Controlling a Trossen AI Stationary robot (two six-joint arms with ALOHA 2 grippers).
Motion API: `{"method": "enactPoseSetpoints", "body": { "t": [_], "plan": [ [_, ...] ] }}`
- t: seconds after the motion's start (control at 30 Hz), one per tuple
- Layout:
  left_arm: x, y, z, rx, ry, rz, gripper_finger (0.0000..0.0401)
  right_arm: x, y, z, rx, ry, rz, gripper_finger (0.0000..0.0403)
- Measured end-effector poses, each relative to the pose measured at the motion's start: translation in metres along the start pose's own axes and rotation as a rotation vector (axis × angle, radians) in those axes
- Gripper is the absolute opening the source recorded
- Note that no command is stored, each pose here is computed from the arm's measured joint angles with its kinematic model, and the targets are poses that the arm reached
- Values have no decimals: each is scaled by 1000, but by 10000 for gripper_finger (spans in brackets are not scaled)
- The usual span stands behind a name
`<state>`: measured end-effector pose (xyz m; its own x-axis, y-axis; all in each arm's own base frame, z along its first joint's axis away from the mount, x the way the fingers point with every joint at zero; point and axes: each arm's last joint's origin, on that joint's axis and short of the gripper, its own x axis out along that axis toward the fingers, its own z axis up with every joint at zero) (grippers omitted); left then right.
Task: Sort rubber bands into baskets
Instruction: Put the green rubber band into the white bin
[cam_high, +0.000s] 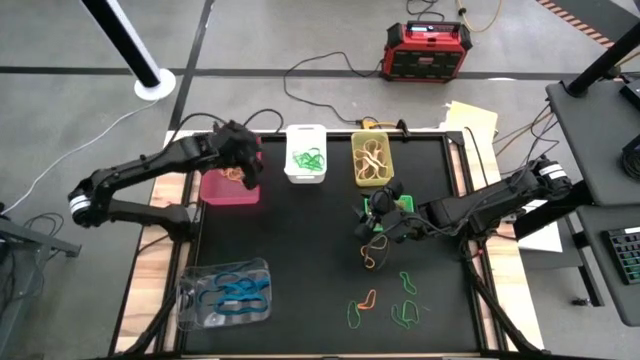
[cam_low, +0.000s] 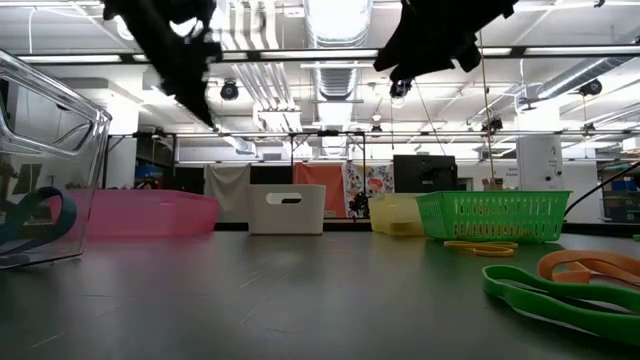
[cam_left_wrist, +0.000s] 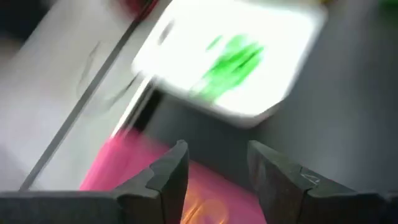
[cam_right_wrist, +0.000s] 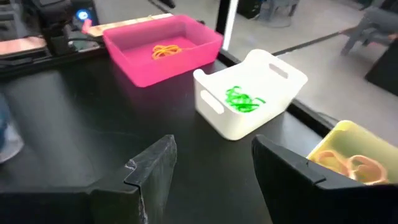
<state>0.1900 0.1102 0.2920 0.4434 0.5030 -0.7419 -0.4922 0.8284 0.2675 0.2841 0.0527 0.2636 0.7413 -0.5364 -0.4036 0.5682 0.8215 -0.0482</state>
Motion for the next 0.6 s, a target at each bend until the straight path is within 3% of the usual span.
{"method": "enactPoseSetpoints", "body": {
  "t": [0.1,0.3,0.43,0.6],
  "plan": [
    [-14,-16,12,96,-182,-156,150,1,2,-1,37,22,41,206],
    [-32,-45,15,254,-399,-238,145,6,7,-9,166,138,165,206],
    [-34,-58,4,286,-491,-269,144,3,10,-17,321,403,261,205],
    [-32,-64,-14,283,-536,-290,144,-10,19,-32,481,829,170,205]
  ]
}}
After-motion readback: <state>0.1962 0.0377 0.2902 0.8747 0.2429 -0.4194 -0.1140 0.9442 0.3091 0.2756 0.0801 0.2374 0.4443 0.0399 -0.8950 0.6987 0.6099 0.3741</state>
